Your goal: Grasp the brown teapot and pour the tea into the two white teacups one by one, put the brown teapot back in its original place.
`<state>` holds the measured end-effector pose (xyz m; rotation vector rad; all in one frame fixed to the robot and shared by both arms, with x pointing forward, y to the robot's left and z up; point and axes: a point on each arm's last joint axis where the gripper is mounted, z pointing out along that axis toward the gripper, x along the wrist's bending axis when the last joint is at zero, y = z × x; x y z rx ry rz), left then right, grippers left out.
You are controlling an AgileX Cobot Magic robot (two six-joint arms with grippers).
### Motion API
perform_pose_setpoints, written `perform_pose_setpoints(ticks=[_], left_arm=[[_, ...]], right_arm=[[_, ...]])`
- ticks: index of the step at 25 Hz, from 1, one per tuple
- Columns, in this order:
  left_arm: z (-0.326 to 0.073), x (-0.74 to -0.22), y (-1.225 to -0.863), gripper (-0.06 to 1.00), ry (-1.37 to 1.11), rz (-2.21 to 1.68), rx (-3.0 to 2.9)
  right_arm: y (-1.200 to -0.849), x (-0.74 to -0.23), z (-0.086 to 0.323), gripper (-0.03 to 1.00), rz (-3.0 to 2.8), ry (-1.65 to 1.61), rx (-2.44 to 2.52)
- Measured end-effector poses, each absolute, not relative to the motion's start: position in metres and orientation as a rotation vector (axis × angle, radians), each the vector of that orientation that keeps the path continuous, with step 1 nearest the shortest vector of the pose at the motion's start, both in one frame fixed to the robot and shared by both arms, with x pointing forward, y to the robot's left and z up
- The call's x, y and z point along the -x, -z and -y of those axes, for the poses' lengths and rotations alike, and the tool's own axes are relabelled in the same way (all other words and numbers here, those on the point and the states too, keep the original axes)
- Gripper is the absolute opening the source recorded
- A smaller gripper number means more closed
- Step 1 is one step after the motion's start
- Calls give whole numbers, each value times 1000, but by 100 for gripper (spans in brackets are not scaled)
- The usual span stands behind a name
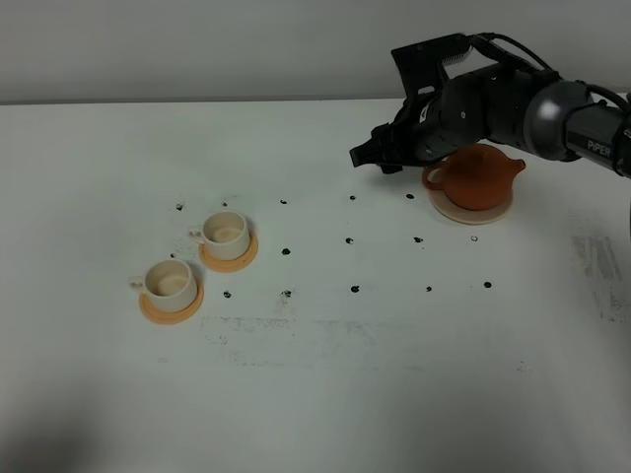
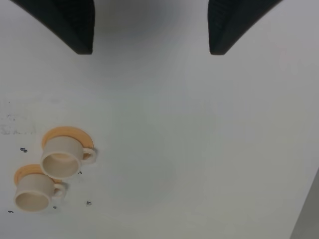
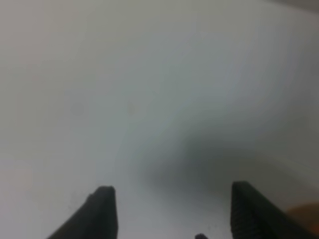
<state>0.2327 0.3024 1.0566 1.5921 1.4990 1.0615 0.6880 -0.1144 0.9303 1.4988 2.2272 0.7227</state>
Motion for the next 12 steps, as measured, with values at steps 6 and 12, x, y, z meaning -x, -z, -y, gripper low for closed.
perform_pose_setpoints(ticks=[6, 12], left_arm=[[-302, -233, -1057, 50, -1062, -1499, -1592], [-302, -233, -1057, 50, -1062, -1499, -1592]], right_arm=[[-913, -689, 115, 48, -2254, -679, -1521], [-912, -687, 117, 48, -2273, -647, -1531]])
